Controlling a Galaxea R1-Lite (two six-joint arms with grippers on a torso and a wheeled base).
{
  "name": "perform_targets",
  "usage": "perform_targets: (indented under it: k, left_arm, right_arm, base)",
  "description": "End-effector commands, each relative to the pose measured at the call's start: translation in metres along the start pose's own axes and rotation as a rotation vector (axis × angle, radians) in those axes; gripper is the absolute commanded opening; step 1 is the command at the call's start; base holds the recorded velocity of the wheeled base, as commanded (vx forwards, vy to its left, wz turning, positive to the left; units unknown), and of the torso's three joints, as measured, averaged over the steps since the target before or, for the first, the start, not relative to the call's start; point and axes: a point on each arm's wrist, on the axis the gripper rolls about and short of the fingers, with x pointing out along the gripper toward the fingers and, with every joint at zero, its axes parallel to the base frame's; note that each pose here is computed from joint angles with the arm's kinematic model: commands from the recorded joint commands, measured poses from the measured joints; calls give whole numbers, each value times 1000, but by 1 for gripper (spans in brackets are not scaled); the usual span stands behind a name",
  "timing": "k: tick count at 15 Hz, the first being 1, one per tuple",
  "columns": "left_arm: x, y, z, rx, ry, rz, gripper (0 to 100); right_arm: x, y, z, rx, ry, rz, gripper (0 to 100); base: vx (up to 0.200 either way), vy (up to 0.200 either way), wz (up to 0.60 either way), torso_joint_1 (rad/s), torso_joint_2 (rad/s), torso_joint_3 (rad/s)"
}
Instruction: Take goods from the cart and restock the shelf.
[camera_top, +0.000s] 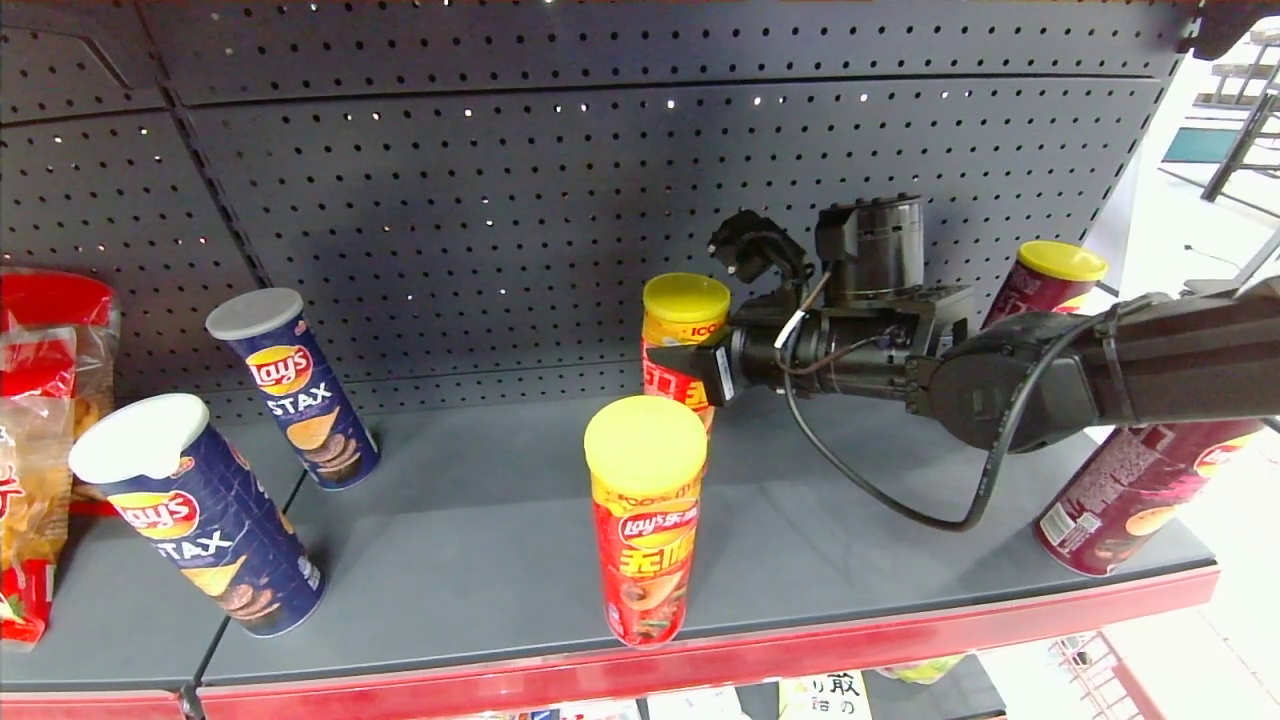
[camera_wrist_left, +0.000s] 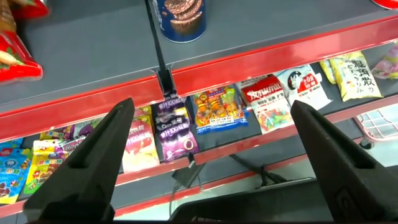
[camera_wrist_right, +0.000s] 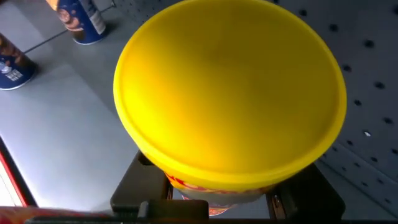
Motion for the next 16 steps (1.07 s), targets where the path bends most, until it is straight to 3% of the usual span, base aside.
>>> perform_targets:
  k: [1, 16]
  left_arm:
    - [0, 0, 0, -3, 4, 0, 100]
    - [0, 0, 0, -10, 5, 0, 100]
  right_arm:
    - [7, 4, -1, -6, 2, 14, 0]
    - [9, 14, 0, -14, 5, 12, 0]
  base:
    - [0, 0, 0, 0, 0, 0]
    - [0, 0, 0, 0, 0, 0]
